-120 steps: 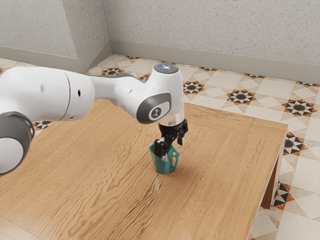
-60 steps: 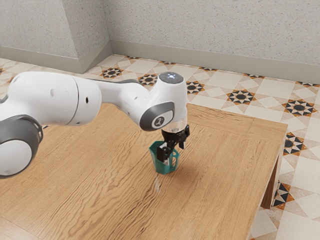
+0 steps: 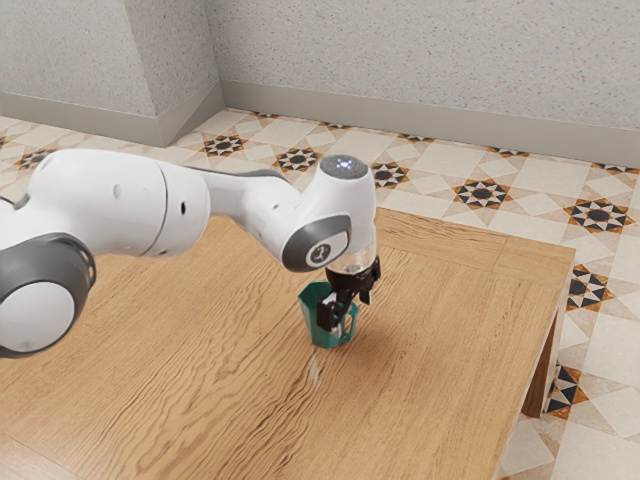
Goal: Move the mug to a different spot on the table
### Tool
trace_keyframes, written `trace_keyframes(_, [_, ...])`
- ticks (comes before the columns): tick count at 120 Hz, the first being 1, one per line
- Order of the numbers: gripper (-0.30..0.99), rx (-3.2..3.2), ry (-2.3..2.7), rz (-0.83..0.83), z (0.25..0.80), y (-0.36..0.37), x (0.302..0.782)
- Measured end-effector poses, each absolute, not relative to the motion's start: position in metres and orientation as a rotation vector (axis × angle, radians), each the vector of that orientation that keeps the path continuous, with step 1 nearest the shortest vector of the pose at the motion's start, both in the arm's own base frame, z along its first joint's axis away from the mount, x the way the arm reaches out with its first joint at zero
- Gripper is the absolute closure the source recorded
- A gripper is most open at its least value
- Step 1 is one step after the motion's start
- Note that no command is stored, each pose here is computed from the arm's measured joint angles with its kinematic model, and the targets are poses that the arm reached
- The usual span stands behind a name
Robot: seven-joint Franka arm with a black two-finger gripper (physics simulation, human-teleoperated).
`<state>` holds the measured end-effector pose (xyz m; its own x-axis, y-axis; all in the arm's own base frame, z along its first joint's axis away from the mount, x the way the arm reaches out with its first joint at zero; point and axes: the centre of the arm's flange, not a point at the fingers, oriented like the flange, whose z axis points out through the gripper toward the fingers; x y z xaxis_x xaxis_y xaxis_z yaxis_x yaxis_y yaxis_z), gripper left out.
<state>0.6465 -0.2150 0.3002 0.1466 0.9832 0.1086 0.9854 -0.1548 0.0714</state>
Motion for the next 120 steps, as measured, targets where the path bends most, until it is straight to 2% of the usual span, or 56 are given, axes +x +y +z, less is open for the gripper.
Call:
trace_keyframes(87, [0.00, -2.354, -2.069, -0.213, 0.2966, -0.2075, 0.6517])
trace_keyframes(120, [0.30, -2.361, -2.061, -0.217, 0.2966, -0.2099, 0.6510])
